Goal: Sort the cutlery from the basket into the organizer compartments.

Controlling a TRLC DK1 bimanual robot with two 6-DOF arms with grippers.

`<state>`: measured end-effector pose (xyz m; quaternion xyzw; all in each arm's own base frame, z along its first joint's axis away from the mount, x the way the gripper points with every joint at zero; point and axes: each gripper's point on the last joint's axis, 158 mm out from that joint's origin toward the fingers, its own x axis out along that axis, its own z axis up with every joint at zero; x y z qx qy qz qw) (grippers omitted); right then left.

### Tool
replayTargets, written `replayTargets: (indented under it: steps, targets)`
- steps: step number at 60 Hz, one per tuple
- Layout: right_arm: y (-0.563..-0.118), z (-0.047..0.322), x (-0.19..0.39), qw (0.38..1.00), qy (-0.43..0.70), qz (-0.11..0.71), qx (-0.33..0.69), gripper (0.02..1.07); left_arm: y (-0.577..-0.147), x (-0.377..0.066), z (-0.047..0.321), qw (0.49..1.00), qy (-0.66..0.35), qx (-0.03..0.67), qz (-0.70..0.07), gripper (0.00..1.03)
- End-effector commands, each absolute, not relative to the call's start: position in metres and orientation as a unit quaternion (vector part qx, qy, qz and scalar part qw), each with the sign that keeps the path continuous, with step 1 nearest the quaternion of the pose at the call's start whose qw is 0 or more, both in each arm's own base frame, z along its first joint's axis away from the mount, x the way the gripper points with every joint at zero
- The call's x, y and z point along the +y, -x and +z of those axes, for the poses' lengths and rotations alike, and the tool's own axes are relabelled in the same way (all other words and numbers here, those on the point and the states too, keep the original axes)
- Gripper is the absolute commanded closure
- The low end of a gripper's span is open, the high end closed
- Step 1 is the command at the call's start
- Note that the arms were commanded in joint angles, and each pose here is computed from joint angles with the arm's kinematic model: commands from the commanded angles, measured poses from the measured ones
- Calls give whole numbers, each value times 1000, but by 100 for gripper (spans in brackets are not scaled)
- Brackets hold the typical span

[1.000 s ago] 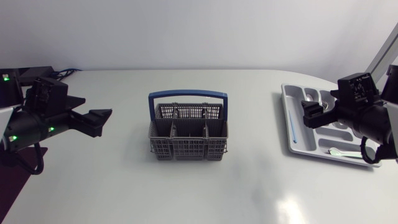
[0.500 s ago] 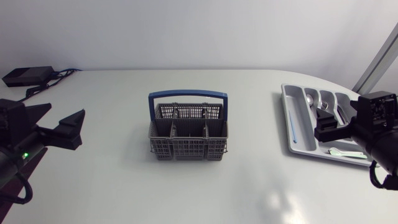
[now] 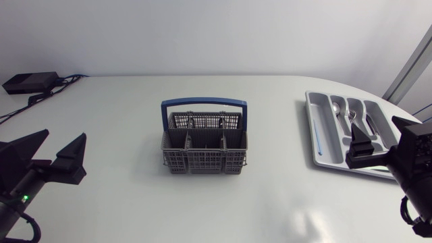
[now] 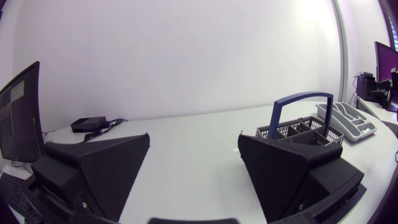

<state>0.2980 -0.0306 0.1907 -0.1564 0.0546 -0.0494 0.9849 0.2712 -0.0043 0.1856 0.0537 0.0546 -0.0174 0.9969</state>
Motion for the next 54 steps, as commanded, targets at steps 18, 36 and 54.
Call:
replayTargets:
  steps: [18,36,54]
  targets:
    - [-278,177,-22,993,102,-41,40,7,-258,-4,159,999,-13,41,-11,5]
    - [-265,165,-13,998,56,-25,34,7,-254,-3,150,999,0,30,-8,5]
    - [-256,152,-4,999,11,-9,29,7,-254,-3,150,999,0,30,-8,5]
